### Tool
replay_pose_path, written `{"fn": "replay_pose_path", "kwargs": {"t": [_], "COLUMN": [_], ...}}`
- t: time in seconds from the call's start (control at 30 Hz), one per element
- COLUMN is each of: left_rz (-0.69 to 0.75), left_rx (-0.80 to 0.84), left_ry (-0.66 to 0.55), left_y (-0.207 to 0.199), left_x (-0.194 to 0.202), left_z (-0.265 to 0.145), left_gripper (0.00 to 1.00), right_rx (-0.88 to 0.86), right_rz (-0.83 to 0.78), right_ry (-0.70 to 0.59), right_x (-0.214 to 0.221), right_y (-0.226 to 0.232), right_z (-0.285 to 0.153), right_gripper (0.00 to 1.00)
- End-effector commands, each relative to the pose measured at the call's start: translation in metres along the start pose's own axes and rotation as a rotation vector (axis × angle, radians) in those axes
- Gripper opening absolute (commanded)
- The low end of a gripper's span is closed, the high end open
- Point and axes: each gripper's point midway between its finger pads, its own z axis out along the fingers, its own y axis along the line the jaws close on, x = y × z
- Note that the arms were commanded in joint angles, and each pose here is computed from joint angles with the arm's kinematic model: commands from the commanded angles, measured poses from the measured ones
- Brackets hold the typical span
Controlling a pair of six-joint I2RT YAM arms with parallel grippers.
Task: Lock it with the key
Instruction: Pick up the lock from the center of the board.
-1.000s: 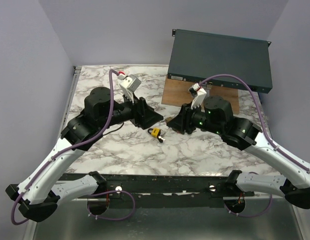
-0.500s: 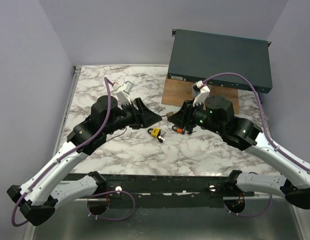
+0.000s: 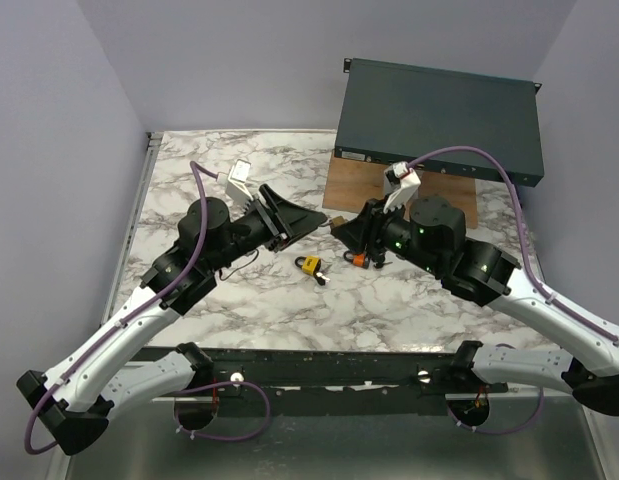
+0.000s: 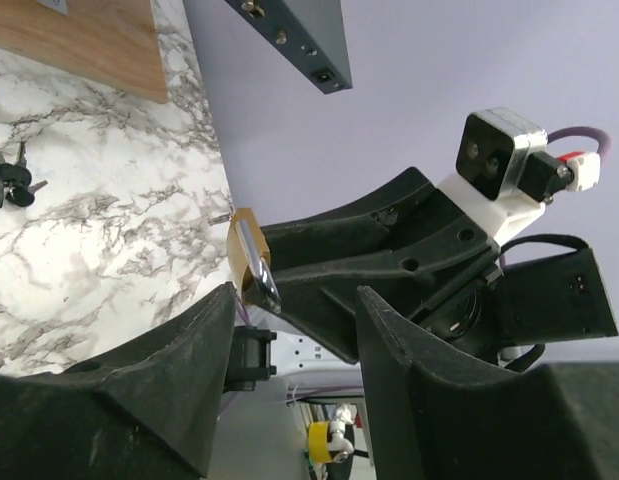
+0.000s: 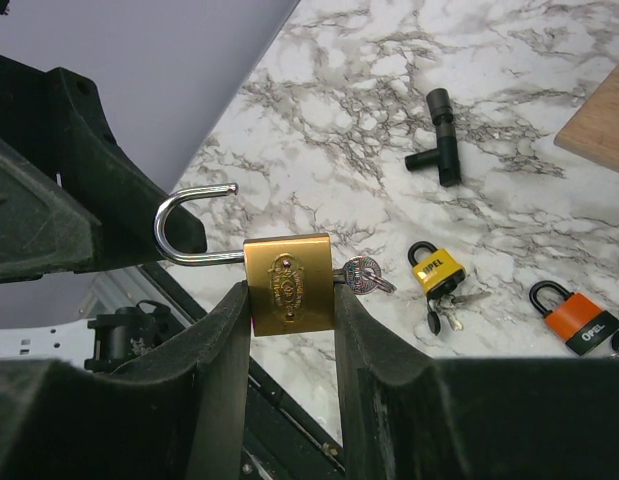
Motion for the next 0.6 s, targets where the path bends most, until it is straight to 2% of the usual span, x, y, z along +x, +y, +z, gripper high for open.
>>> {"fn": "replay_pose_path", "kwargs": {"t": [0.0,0.13,0.43,0.57], "left_rz": [-0.035,-0.026,0.042,0.068], "left_rx": [0.01,-0.017,-0.052,-0.058], "left_ry": [-0.058,-0.042,-0.057,-0.045], "left_y": [-0.005,0.003,0.007,0.006], "left_x": [-0.013,-0.011,-0.015,-0.014], "left_z": [0.006,0.013,0.011,0.009], "left_gripper": [0.49,0.44,0.22,0.2], "right_rx": [0.004,0.003,0.016,0.022], "right_rz": [-0.016,-0.021,-0.033,-0.035], "right_ry": [-0.062,-0.054,-0.052,-0.052], "right_x": [-0.012,-0.01,-0.008,-0.007], "right_y": [0.005,0.007,0.008,0.008], "right_z": [0.004,0.005,0.004,0.005], "right_gripper": [0.01,0.01,0.01,0.01]}}
